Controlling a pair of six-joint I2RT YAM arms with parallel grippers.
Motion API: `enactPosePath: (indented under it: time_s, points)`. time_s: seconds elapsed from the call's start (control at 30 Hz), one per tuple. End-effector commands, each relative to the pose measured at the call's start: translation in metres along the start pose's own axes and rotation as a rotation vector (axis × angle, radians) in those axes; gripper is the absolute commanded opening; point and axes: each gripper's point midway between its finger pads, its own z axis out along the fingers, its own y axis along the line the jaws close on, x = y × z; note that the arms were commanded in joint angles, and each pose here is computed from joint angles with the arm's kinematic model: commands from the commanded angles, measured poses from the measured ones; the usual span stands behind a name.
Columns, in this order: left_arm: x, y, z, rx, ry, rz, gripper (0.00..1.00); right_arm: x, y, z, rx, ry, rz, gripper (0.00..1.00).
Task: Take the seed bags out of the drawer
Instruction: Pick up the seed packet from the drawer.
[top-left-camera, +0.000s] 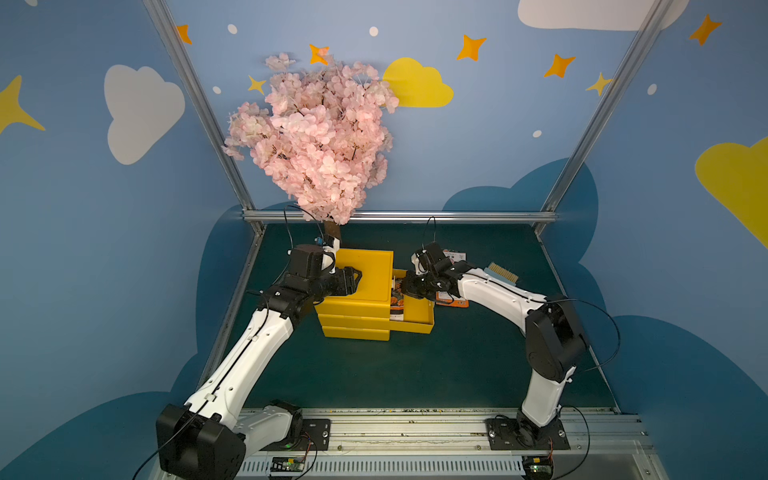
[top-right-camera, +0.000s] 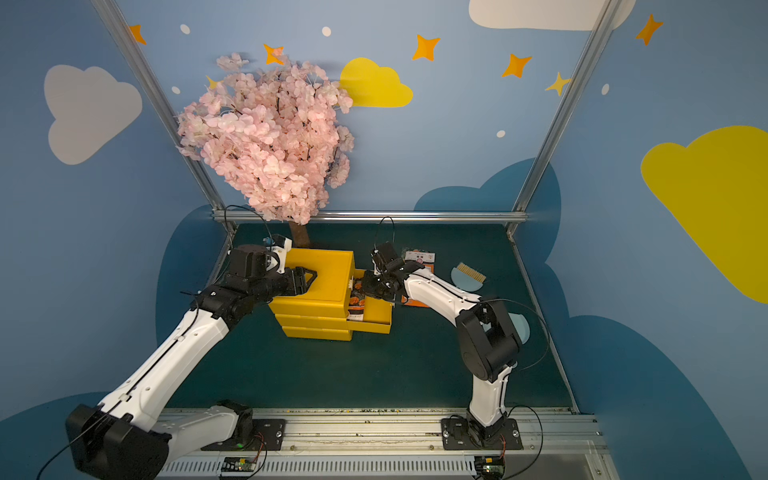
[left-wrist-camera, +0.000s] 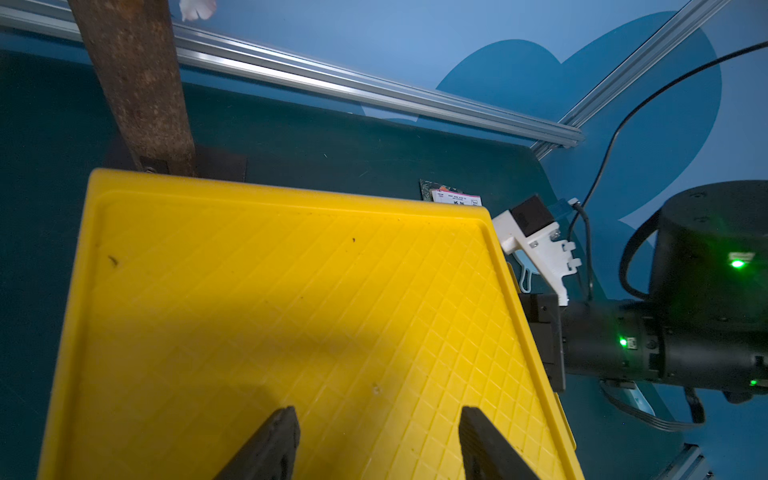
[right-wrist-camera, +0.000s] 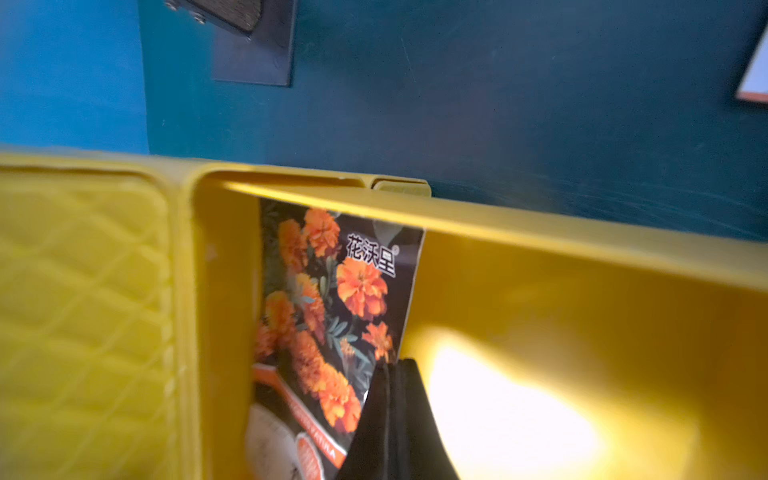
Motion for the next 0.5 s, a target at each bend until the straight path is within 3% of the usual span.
enactPosePath:
  time_s: [0.0, 0.47]
  points:
    - [0.092, 0.034, 0.012, -0.117, 0.337, -0.107, 0.67, -0.006, 0.008, -0.029, 0.002, -0.012, -0.040, 0.00]
    - [0.091, 0.034, 0.012, -0.116, 0.338, -0.105, 0.67, -0.030, -0.012, -0.077, 0.061, -0.052, -0.088, 0.00]
